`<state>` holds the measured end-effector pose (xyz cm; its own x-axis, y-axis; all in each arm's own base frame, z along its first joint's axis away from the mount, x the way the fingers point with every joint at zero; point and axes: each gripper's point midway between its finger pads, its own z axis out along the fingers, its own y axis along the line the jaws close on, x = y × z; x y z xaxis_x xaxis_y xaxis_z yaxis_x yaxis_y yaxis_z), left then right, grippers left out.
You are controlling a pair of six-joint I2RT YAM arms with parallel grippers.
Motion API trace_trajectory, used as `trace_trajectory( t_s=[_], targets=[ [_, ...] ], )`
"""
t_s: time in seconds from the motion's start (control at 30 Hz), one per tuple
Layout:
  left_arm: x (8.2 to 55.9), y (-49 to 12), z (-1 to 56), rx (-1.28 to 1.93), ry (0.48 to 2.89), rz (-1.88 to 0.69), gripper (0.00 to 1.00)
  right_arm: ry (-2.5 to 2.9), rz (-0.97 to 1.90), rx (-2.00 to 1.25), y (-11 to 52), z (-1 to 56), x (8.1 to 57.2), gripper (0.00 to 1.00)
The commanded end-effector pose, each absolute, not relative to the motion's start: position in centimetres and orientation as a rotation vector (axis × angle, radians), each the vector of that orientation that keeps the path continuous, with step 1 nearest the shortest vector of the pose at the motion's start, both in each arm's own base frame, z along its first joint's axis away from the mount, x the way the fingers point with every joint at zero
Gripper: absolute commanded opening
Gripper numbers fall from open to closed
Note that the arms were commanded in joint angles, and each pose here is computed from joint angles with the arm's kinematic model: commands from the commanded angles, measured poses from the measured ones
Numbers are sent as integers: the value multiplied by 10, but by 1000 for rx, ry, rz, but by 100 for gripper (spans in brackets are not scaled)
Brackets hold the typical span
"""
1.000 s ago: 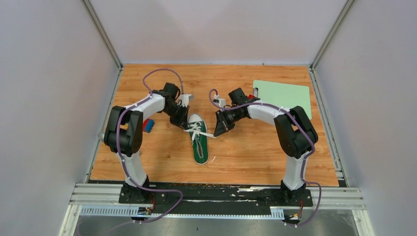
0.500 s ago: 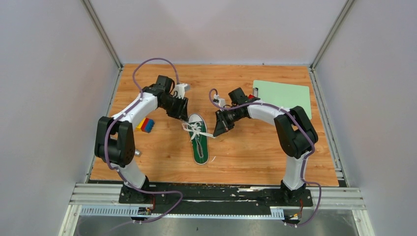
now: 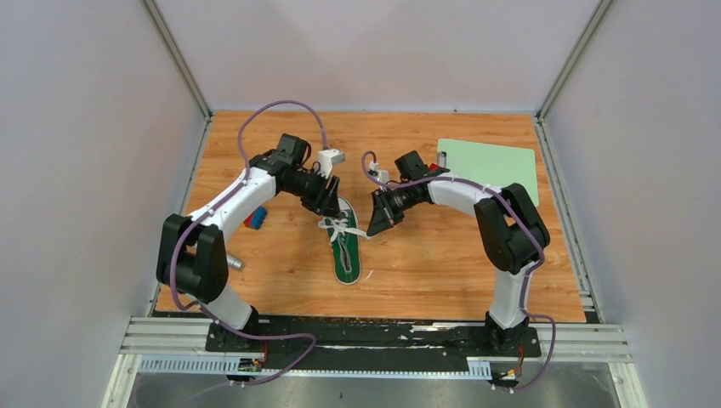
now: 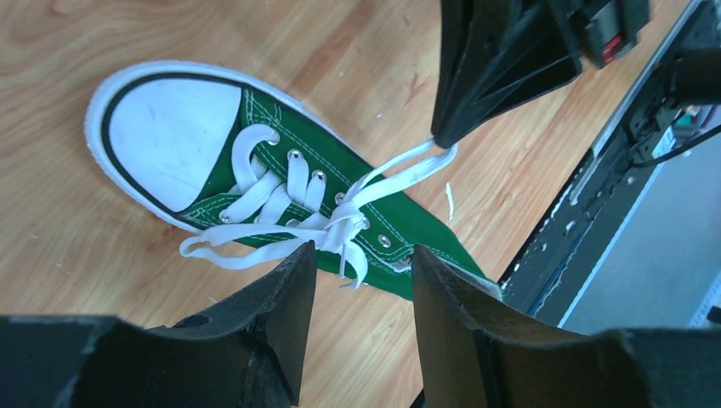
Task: Tie the shoes
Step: Tie the shoelace on the shoe.
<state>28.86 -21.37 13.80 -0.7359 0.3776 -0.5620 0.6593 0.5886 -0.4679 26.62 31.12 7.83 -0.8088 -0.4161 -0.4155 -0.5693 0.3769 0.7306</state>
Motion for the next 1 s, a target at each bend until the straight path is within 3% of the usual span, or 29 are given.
trace_trajectory(
  t_s=[0.0, 0.3, 0.37, 0.47, 0.53, 0.97],
  targets=[
    [285, -208, 120, 931, 2475, -904, 53, 2409, 1445, -897, 318, 94, 274, 3],
    [271, -212, 102, 987, 2551, -942, 39, 2409, 1446, -897, 320, 94, 275, 2],
    [270, -213, 101, 987, 2552, -950, 31, 2409, 1445, -897, 321, 94, 277, 2],
    [268, -217, 104, 995, 2535, -986, 9, 2410, 1447, -899, 322, 93, 277, 2],
    [266, -218, 109, 1005, 2521, -1008, 0, 2412, 1446, -898, 323, 93, 277, 2],
    [253, -165, 117, 939, 2628, -826, 0, 2437, 1428, -877, 337, 88, 290, 0]
  ],
)
